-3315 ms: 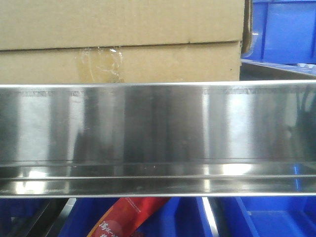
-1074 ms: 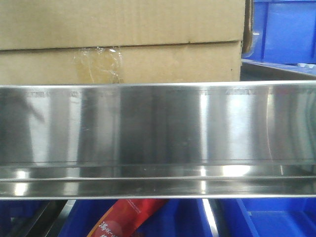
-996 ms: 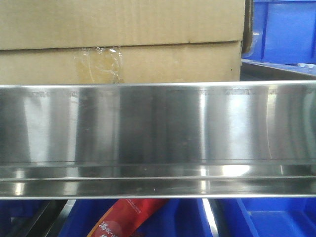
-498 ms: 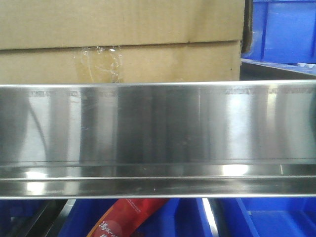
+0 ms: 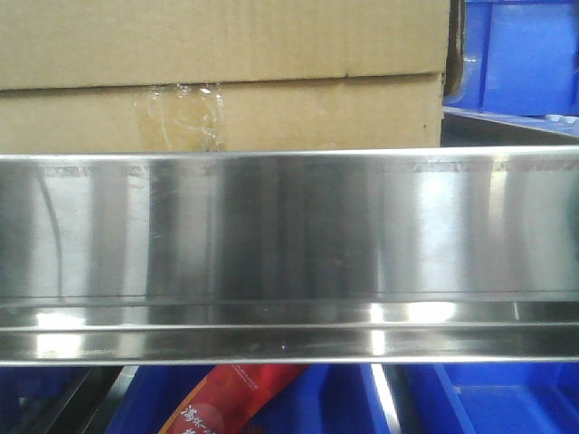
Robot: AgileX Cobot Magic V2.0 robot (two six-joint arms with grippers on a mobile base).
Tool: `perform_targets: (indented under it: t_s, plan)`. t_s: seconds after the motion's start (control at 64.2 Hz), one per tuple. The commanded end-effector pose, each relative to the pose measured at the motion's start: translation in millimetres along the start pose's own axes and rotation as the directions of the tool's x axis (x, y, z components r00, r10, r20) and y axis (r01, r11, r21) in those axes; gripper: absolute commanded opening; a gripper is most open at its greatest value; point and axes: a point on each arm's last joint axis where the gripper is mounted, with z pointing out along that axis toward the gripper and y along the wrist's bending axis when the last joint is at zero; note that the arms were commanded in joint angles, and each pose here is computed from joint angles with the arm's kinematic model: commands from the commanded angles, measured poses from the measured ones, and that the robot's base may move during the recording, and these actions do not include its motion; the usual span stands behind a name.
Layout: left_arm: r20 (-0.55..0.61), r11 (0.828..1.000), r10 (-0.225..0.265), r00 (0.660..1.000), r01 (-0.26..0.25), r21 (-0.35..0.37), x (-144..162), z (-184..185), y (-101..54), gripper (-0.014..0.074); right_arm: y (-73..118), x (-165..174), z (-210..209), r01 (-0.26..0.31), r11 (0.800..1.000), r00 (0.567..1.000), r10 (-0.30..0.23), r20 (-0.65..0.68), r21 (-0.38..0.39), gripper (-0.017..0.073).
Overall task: Grab carton from right shelf to conveyor
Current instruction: 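Clamp the carton's side walls with both grippers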
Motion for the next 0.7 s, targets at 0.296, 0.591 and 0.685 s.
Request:
perform_targets:
  t_s: [0.296,0.591,0.685]
  plan:
    - [-0.125,0.995,-0.052,0.991,0.041,-0.087,-2,58,20.6,0.0540,-0.7,-5,53,-0.005,1.000,0.999,0.006,-0.038,0.006,0.0569]
    - [-0.187,0.995,-0.056,0.981,0.040,-0.086,1,86,19.2,0.0510,-1.4,-2,75,-0.008,1.000,0.996,0.009,-0.090,0.009,0.0447]
    - [-0.194,0.995,-0.056,0.979,0.039,-0.087,2,89,19.0,0.0388,-1.6,-1,77,-0.008,1.000,0.995,0.009,-0.102,0.010,0.0214]
